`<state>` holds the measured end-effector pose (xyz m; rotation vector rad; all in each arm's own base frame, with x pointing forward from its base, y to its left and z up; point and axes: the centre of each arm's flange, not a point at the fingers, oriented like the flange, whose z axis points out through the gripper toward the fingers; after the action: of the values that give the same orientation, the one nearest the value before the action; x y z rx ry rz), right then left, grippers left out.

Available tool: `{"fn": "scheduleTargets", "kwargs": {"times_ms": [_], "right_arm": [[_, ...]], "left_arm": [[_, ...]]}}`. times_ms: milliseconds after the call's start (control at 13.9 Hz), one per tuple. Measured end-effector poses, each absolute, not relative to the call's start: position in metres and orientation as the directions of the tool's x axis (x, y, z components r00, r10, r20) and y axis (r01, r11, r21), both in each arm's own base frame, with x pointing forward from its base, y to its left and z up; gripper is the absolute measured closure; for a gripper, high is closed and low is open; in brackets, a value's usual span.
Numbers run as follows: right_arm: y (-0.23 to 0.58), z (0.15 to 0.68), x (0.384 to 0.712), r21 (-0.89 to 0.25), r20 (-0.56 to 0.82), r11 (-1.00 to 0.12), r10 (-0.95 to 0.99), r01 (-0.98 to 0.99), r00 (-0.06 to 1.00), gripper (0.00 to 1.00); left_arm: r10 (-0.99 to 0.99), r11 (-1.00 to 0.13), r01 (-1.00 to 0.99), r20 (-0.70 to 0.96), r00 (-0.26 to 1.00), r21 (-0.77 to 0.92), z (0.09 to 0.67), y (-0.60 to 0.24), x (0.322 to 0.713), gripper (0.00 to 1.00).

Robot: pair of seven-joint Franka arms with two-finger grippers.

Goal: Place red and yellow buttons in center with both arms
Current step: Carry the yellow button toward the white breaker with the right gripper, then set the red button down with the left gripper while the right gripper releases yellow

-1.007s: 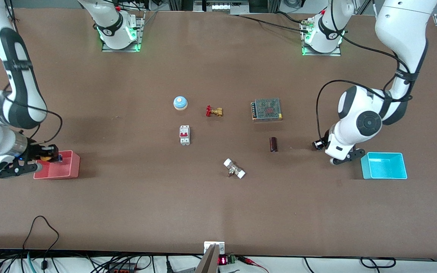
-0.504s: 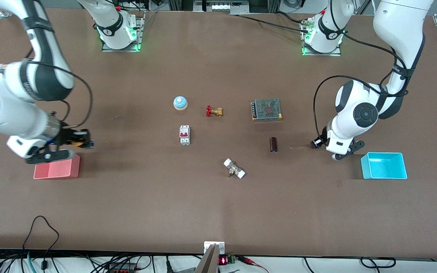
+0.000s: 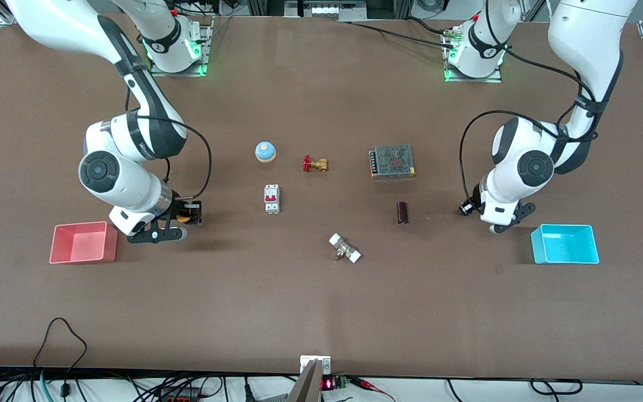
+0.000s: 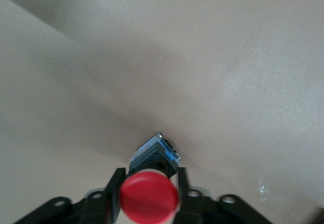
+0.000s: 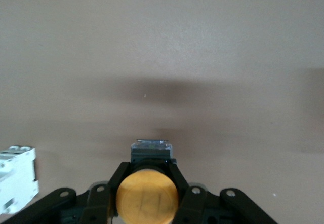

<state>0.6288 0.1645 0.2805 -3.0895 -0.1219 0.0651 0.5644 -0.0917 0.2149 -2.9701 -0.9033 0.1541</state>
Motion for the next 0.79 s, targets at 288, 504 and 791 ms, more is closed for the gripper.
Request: {"fn": "scheduleTargets", "kwargs": {"times_ms": [288, 504, 791], "right_arm": [[0.164, 0.256, 0.627, -0.054, -0.062, -0.996, 0.08, 0.077, 0.995, 0.63], [0.176, 0.242, 0.624, -0.058, -0.071, -0.994, 0.1, 0.096, 0.992, 0.63], [0.192, 0.219, 0.617, -0.062, -0.087, -0.991, 0.127, 0.122, 0.988, 0.63]], "left_arm": [[0.557, -0.831, 0.555, -0.06, 0.828, -0.046, 0.233, -0.09, 0.569, 0.1], [0.491, -0.871, 0.49, -0.034, 0.87, -0.049, 0.29, -0.088, 0.579, 0.0], [0.199, -0.979, 0.198, -0.006, 0.98, -0.043, 0.369, -0.067, 0.609, 0.0]]}}
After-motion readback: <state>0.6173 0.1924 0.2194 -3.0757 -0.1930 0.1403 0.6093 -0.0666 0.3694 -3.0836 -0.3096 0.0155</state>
